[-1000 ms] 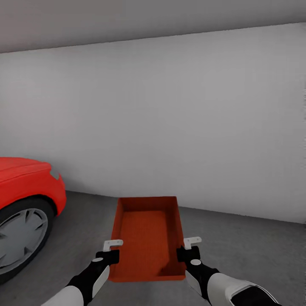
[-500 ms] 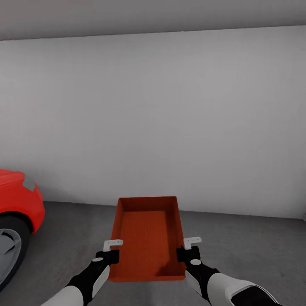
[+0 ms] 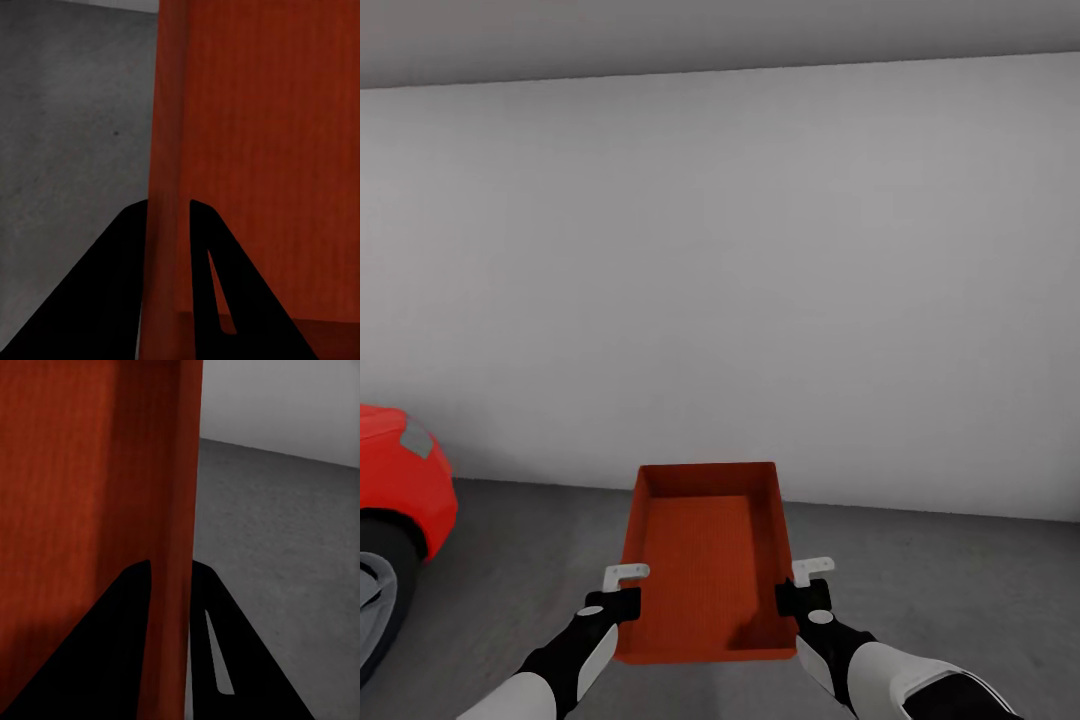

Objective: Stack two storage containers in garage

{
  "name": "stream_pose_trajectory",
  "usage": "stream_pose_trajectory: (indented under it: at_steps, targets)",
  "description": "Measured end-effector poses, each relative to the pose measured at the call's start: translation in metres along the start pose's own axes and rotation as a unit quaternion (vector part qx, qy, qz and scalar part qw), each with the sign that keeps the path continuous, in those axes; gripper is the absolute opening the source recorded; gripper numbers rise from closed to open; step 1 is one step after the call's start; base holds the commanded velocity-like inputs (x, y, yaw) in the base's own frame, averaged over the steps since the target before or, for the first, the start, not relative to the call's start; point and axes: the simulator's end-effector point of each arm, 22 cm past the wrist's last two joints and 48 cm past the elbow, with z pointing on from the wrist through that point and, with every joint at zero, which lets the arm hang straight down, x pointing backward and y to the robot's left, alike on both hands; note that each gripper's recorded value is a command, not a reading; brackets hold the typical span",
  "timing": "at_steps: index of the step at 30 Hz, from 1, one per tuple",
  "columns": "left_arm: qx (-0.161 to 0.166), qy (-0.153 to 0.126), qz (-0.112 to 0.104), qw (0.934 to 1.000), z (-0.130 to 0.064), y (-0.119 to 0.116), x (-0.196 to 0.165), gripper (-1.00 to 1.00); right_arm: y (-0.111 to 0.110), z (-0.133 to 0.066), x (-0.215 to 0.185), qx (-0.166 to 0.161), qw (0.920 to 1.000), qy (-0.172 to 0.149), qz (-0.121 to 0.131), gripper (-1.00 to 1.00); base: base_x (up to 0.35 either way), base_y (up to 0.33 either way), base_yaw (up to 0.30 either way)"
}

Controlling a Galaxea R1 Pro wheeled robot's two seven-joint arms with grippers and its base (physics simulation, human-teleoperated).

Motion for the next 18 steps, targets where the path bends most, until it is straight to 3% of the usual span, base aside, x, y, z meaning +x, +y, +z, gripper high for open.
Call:
stream_pose_trajectory:
  at_steps: [18]
  targets:
    - [0.000, 0.000, 0.000, 1.0000, 0.0001, 0.0004, 0.0000, -1.00, 0.0004, -0.0001, 0.0002, 0.000, 1.0000, 0.000, 0.000, -1.00, 0.319, 0.000, -0.011]
